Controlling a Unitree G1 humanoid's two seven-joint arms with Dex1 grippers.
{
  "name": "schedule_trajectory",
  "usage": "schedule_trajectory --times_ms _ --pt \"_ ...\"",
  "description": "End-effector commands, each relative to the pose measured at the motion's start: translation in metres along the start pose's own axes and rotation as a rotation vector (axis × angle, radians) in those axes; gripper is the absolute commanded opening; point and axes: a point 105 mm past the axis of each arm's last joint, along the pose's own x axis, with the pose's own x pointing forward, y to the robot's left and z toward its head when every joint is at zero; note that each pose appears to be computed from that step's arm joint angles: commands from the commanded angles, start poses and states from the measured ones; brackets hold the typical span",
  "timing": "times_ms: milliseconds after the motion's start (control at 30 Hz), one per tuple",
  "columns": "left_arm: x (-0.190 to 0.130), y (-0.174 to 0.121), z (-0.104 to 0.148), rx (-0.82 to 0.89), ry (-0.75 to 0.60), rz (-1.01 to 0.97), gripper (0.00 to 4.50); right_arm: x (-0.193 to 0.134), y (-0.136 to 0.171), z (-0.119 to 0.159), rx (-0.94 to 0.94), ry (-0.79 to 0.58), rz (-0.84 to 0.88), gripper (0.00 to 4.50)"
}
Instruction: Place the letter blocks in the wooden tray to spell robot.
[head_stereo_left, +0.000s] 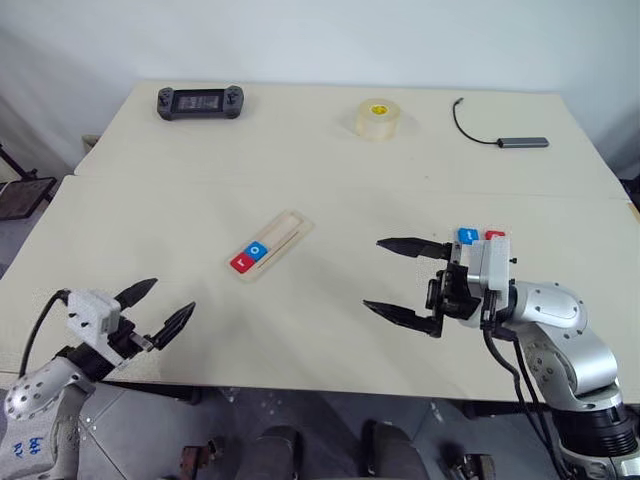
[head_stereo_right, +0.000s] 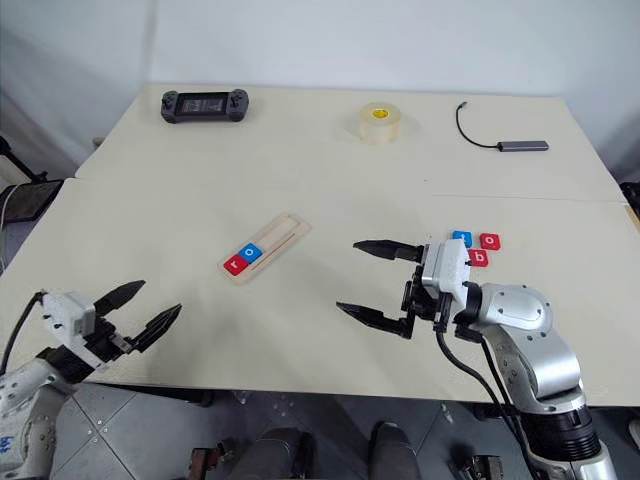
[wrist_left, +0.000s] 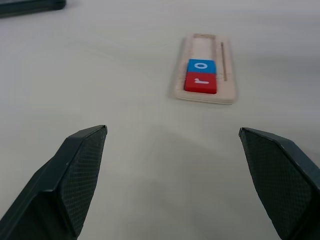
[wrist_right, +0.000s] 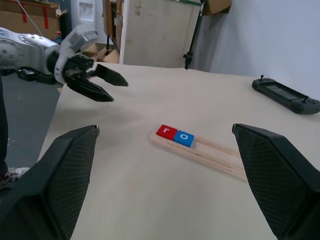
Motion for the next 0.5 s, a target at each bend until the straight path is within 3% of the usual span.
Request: schedule_trajectory --times_ms 33,267,500 --pt "0.028 -0.004 0.019 0.049 -0.04 -0.086 4.5 -0.004 0.002 0.01 -0.011 -0.005 0.0 4.48" --pt "0.084 -0.002 0.006 0.045 0.072 -0.151 4.5 -0.004 0.007 0.009 0.019 0.012 0.013 4.48" --pt "0.084 -0.002 -0.011 0.017 0.18 -0.17 4.5 -0.01 0.006 0.007 0.092 0.004 -0.065 4.48"
